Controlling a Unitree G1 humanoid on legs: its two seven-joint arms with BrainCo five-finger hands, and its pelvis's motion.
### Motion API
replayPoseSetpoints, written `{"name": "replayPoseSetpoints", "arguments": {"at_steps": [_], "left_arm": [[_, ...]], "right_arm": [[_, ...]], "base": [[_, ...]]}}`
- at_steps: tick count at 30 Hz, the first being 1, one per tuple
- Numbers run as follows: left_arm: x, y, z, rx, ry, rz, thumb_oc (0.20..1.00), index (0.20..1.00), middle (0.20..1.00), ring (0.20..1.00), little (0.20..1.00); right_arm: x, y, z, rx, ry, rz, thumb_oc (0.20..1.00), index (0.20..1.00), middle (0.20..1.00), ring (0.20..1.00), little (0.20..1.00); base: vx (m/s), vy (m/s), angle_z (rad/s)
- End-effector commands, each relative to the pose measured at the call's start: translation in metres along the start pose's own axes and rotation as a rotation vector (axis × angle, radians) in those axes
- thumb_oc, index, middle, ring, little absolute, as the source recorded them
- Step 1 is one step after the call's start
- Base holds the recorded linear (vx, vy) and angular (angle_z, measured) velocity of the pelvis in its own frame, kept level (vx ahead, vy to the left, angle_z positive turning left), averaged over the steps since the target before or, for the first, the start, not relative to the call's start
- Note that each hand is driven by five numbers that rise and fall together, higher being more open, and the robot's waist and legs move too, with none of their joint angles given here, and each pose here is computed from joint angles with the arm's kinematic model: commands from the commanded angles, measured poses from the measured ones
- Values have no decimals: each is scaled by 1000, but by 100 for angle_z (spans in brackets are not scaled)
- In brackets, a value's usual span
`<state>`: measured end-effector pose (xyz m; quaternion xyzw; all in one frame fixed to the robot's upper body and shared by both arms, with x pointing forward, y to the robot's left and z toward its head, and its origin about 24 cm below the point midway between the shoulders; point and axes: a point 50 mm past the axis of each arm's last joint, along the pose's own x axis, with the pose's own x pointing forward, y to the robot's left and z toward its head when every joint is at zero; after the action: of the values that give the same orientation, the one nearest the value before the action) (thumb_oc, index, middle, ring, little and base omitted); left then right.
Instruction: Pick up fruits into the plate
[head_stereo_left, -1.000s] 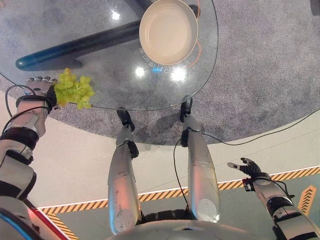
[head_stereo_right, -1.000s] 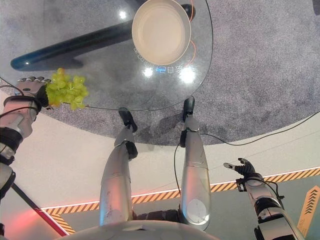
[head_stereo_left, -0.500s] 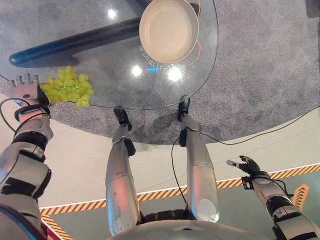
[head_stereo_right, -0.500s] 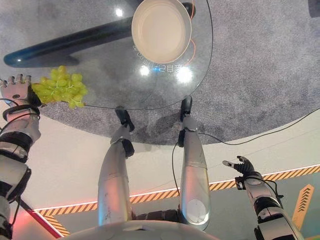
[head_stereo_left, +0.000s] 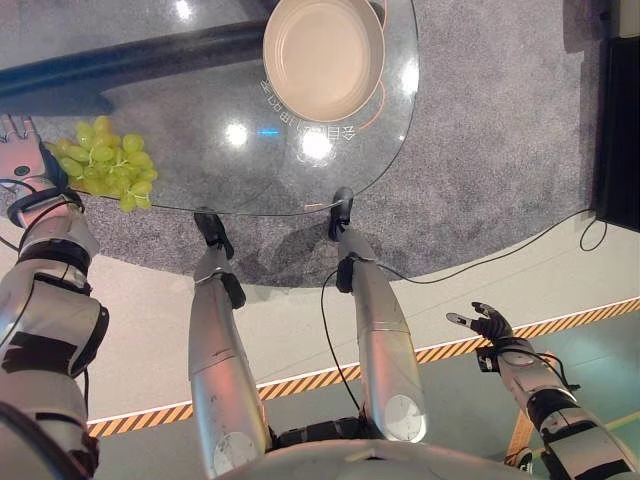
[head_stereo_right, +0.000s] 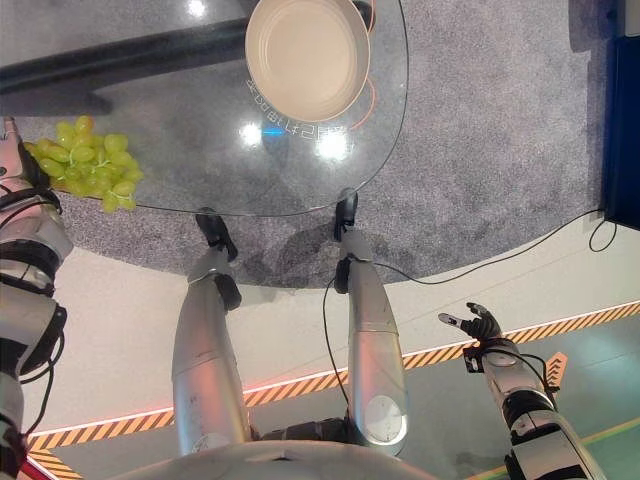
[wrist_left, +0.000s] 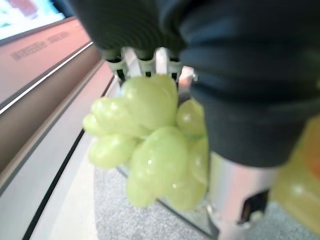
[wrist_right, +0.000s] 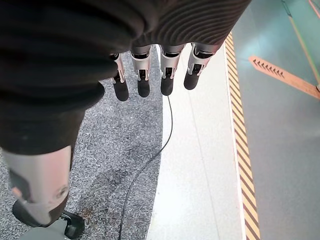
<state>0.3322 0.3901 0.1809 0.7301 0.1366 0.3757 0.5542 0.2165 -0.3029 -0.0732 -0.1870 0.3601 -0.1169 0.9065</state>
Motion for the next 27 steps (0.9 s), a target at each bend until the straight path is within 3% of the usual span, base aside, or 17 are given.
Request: {"name": "replayPoseSetpoints", "arguments": {"at_steps": [1,5,6,7,8,9,13,17,27], "left_arm": [[-1,0,15,84,-122,-13,1000,1000,1000,1000,1000],[-3,-6,22,113,-175,-83,1000,1000,1000,1000,1000],[-5,-8,24,135,-193,-106,893,893,893,893,893],[-7,-12,28,149,-230,-146,592,592,592,592,592],[-10,-15,31,165,-260,-176,460,460,460,460,460],[-14,-21,36,194,-295,-209,200,200,200,200,200],[-27,-37,47,239,-385,-340,200,200,200,200,200],[-34,-41,56,252,-455,-372,200,200,200,200,200],[-43,-40,59,11,-462,-234,200,200,200,200,200]], "right_arm": [[-2,-1,-9,-6,25,-15,1000,1000,1000,1000,1000],[-2,-3,-6,-3,16,-26,1000,1000,1000,1000,1000],[-1,-4,-4,-1,11,-33,1000,1000,1000,1000,1000],[-1,-6,-2,-3,3,-39,1000,1000,1000,1000,1000],[0,-7,0,-3,-2,-43,1000,1000,1000,1000,1000],[0,-9,4,-2,-11,-49,1000,1000,1000,1000,1000],[2,-17,14,-9,-37,-69,1000,1000,1000,1000,1000],[3,-28,24,-15,-65,-90,1000,1000,1000,1000,1000],[2,-29,31,-32,-109,-101,1000,1000,1000,1000,1000]], "base": [[0,0,0],[0,0,0],[0,0,0],[-5,31,-1],[-1,38,-2],[0,40,-1],[2,57,-2],[6,53,-5],[6,30,0]]}}
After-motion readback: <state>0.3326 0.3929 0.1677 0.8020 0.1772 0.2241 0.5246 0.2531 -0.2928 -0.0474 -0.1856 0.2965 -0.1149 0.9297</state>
